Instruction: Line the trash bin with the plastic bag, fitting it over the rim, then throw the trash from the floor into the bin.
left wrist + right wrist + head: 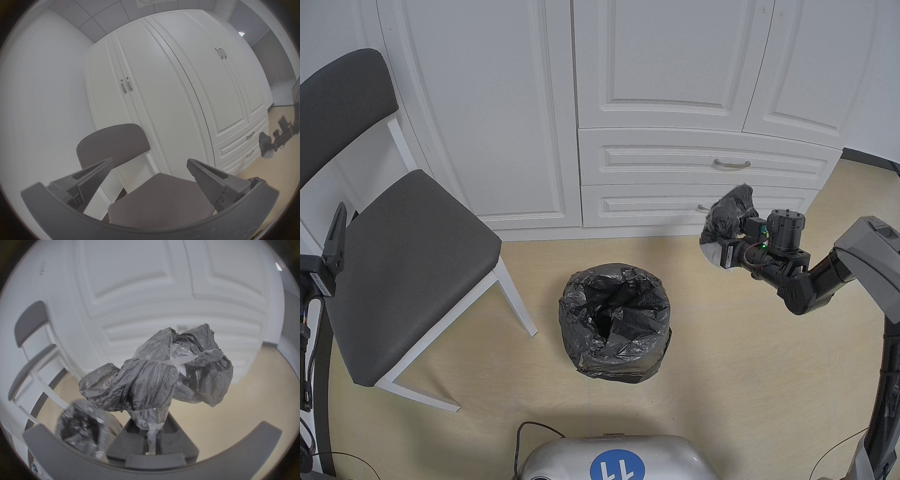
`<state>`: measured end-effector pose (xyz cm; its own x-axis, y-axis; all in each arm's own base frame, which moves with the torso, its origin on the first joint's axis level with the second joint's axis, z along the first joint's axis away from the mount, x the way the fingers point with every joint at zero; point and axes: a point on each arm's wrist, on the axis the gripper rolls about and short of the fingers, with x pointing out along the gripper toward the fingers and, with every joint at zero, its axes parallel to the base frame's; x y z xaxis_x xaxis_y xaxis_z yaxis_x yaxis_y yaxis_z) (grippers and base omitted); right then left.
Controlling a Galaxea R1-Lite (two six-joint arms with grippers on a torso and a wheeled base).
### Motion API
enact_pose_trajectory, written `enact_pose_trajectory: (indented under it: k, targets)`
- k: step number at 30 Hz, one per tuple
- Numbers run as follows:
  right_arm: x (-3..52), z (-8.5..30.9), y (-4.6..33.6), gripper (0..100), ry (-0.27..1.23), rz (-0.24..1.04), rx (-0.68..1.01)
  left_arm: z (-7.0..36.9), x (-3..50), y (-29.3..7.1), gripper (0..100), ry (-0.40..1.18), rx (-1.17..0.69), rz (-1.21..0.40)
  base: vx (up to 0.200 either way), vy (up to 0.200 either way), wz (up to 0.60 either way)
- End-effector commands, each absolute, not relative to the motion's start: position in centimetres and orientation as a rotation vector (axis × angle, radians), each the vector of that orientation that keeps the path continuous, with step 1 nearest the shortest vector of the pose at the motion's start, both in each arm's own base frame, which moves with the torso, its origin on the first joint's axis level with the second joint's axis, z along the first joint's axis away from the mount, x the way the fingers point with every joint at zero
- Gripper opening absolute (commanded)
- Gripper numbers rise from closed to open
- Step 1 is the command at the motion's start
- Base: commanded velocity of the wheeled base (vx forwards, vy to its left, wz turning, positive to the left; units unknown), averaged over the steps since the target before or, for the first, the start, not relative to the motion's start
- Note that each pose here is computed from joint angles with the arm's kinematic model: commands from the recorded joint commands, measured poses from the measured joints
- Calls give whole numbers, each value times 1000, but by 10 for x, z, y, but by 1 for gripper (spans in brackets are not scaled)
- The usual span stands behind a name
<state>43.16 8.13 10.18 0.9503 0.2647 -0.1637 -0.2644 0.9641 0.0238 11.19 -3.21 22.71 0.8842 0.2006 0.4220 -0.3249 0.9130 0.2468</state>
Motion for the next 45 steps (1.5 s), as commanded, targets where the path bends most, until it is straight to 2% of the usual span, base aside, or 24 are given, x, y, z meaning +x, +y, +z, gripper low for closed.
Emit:
enact_pose_trajectory:
  k: [1,3,7,14,22,38,45]
  targets:
    - [278,158,176,0,-241,540,-52,230,109,-31,100,-419,329,280,0,0,0]
    - [271,132,201,0,-200,600,-54,230,109,-31,100,-419,329,280,0,0,0]
    - [292,74,225,0,-90,611,-98,228,110,-32,100,-409,331,275,0,0,0]
    - [329,19,257,0,-50,602,-51,230,109,-31,100,-422,324,277,0,0,0]
    - [351,1,270,0,-57,579,65,231,109,-31,100,-424,323,278,0,0,0]
    - [369,-45,269,0,-17,563,53,230,109,-31,100,-427,328,267,0,0,0]
    - [373,-51,265,0,-15,551,48,230,109,-32,100,-426,329,265,0,0,0]
